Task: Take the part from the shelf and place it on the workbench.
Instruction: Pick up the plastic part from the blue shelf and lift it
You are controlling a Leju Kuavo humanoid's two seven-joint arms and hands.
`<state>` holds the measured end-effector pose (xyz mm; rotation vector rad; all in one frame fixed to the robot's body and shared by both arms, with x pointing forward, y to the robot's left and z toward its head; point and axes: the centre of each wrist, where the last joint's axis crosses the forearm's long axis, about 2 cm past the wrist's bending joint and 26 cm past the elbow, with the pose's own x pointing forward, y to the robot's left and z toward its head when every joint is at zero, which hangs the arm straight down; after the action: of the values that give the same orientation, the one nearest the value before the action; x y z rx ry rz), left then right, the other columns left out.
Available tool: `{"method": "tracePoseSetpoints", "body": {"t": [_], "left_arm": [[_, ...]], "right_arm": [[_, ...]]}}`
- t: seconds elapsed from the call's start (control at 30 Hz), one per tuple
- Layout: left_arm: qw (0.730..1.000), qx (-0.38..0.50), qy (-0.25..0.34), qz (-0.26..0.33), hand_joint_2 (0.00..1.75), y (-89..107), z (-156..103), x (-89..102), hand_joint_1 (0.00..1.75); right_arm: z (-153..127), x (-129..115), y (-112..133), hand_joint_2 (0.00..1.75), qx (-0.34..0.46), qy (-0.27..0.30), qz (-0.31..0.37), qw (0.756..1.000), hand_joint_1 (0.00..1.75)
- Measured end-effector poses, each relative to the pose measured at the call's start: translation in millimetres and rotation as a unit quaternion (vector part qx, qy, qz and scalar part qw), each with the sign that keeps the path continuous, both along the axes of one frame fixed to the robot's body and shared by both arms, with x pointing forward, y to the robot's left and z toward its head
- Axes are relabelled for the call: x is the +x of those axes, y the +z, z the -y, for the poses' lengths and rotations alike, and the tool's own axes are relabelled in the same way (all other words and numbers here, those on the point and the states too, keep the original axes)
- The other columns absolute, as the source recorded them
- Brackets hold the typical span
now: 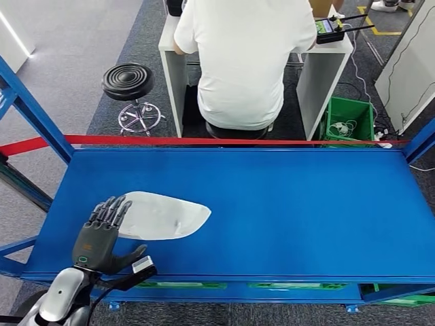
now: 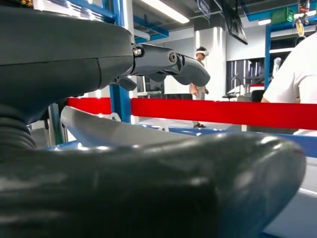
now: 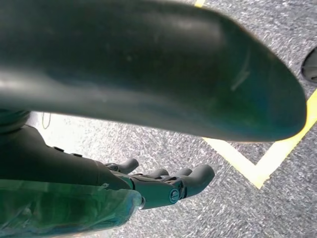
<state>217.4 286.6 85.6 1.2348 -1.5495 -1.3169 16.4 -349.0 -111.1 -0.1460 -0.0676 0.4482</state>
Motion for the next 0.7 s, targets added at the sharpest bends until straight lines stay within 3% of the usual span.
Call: {"method": "tracePoseSetpoints", "body": {"t": [0.4,0.43,0.5,0.57,0.63,0.7], "left_arm": [[1.0,0.006,0.002,-0.008,0.0,-3.3,-1.0,4.0,0.0],[1.0,0.008,0.002,-0.011,0.0,-4.0,-1.2,4.1,0.09],[1.0,0.011,0.001,-0.018,0.0,-4.8,-2.0,4.7,0.93],[1.0,0.012,-0.003,-0.025,0.87,-5.2,-4.2,5.9,1.72],[0.999,0.015,-0.009,-0.028,1.75,-5.4,-6.9,6.4,1.75],[0.999,0.02,-0.014,-0.029,1.75,-5.5,-10.0,6.5,1.75]], "right_arm": [[0.0,-0.2,0.0,0.0,0.001,0.001,-0.001,1.0,0.0],[-0.1,-0.4,0.0,0.0,0.001,0.002,-0.001,1.0,0.0],[-0.1,0.2,0.0,0.0,0.002,0.004,0.0,1.0,0.0],[-0.1,2.1,0.1,0.0,0.003,0.005,0.003,1.0,0.0],[-0.2,2.6,0.1,0.0,0.005,0.006,0.006,1.0,0.0],[-0.2,1.9,0.1,0.0,0.007,0.007,0.008,1.0,0.0]]}}
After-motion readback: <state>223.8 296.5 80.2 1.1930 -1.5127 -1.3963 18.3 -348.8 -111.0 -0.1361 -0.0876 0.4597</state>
